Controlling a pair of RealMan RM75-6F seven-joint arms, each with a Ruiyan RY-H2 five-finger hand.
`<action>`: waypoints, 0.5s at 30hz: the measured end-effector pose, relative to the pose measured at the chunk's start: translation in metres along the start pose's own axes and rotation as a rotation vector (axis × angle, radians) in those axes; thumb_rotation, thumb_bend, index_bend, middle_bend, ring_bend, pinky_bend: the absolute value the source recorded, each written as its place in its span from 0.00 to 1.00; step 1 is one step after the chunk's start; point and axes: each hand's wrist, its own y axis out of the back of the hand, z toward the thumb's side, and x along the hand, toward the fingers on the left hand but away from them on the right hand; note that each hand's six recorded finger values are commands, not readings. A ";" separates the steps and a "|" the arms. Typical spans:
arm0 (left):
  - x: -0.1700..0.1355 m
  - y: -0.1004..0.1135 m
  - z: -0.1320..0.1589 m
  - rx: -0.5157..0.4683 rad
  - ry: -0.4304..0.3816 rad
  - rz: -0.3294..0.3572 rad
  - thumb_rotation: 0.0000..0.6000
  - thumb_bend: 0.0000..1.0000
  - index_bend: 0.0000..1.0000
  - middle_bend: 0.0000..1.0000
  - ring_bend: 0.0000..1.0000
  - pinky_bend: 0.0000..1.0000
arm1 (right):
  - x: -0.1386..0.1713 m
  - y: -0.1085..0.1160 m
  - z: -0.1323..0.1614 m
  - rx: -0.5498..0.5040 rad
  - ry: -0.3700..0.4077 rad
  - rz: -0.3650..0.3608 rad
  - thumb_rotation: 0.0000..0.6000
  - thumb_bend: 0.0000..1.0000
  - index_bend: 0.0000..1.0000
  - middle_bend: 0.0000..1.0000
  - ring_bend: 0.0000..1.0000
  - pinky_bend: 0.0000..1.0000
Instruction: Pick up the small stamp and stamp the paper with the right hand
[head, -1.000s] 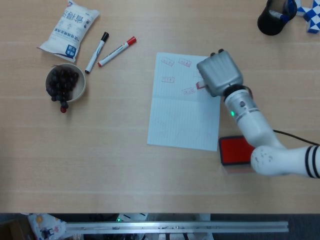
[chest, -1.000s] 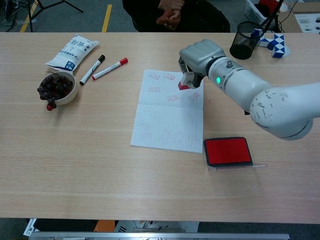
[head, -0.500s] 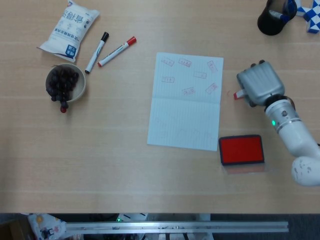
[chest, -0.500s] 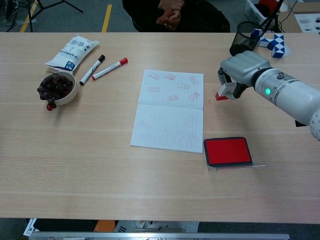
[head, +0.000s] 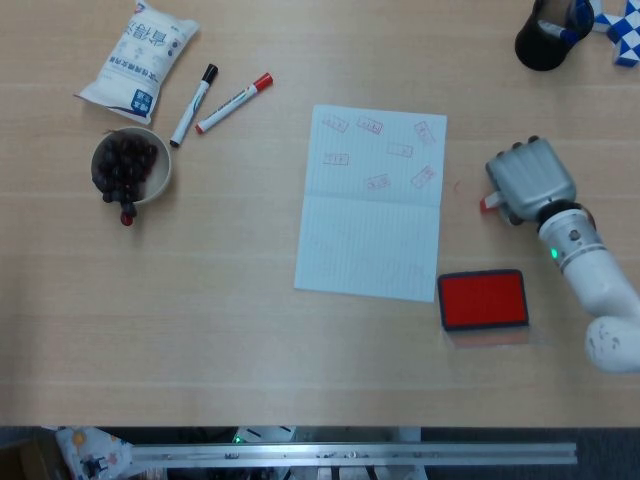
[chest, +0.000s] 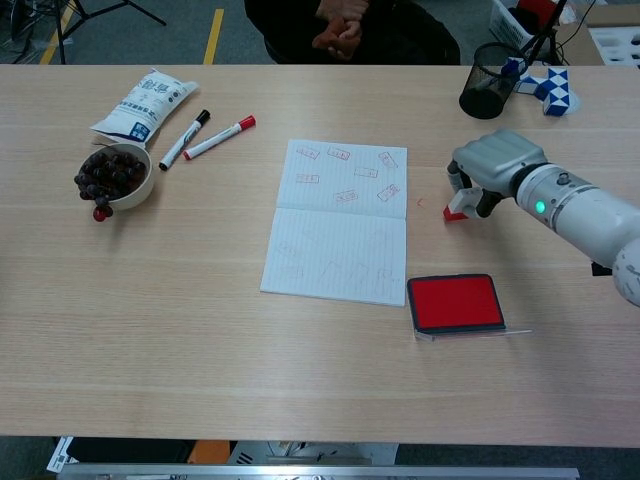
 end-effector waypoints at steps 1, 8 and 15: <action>0.000 0.000 0.000 0.000 0.000 0.000 1.00 0.17 0.08 0.11 0.18 0.10 | 0.000 -0.001 0.000 -0.001 0.001 0.000 1.00 0.41 0.66 0.46 0.36 0.31; 0.000 0.000 0.000 0.001 0.000 0.000 1.00 0.17 0.08 0.11 0.18 0.10 | -0.001 -0.003 0.002 -0.002 0.003 0.000 1.00 0.41 0.61 0.43 0.34 0.29; 0.000 0.000 0.001 0.003 -0.001 -0.001 1.00 0.17 0.08 0.11 0.18 0.10 | -0.002 -0.004 0.003 -0.003 0.004 0.003 1.00 0.39 0.58 0.41 0.32 0.28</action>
